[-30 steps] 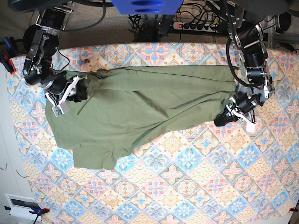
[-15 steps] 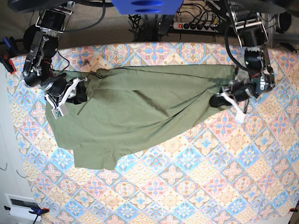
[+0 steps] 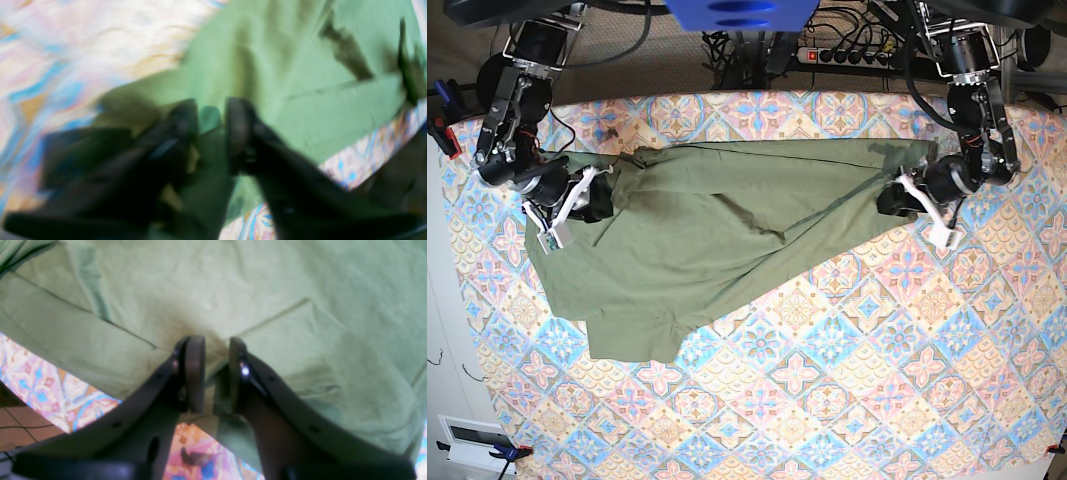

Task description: Layout the t-shirt on the table in an organized manner, then fold the t-shirt properly

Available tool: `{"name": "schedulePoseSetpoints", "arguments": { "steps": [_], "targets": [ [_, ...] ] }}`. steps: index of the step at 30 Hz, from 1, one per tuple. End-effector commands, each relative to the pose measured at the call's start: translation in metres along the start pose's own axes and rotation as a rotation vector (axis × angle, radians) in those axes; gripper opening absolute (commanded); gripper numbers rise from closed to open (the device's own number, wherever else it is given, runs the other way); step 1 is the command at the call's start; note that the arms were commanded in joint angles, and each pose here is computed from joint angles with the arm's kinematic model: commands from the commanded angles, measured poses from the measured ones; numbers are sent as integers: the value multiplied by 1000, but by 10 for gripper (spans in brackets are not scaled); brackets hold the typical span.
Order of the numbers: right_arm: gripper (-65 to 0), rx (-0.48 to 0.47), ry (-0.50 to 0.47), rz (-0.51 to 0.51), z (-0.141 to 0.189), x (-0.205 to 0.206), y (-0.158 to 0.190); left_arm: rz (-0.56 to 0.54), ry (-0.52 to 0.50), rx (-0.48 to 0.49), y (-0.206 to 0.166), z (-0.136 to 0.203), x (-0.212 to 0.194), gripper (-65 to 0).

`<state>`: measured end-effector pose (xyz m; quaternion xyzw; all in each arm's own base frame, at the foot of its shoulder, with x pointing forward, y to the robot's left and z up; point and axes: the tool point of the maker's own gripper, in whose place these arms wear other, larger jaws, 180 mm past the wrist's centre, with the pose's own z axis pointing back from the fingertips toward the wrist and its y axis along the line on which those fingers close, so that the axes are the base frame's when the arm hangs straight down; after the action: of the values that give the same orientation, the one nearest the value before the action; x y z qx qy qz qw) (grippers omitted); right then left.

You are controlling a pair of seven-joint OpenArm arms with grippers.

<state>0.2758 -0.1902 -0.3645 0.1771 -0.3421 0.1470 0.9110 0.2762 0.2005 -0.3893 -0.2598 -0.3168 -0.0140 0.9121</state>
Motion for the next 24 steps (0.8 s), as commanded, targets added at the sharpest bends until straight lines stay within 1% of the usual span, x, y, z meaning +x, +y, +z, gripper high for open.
{"name": "schedulePoseSetpoints", "arguments": {
  "steps": [1, 3, 5, 6, 8, 10, 13, 17, 20, 24],
  "targets": [
    [-525, -4, -50, 24, 6, 16, -2, 4, -89, -12, 1, 10, 23, -379],
    [-525, -4, -50, 24, 6, 16, -2, 50, -143, -22, 7, 20, 31, -299],
    [-525, -5, -52, 28, 7, 17, -2, 119, -180, -31, 17, 28, 33, -247],
    [-525, -5, -52, 28, 7, 17, -2, 158, -199, -36, 23, 30, 33, -239],
    [-525, -5, -54, 29, 7, 18, -2, 213, -231, -41, 33, 31, 37, -241],
    [-525, -5, -54, 29, 7, 18, -2, 289, -234, -41, 47, 26, 32, -241],
    [-525, -5, -54, 29, 7, 18, -2, 374, -228, -53, 58, 15, 25, -241],
    [-525, -5, -54, 29, 7, 18, -2, 391, -218, -69, 60, 7, 30, -241],
    [-525, -5, -54, 29, 7, 18, -2, 359, -192, -107, 43, -9, 34, -241],
    [-525, -5, -54, 29, 7, 18, -2, 300, -108, -147, 21, -27, 27, -250]
  ]
}}
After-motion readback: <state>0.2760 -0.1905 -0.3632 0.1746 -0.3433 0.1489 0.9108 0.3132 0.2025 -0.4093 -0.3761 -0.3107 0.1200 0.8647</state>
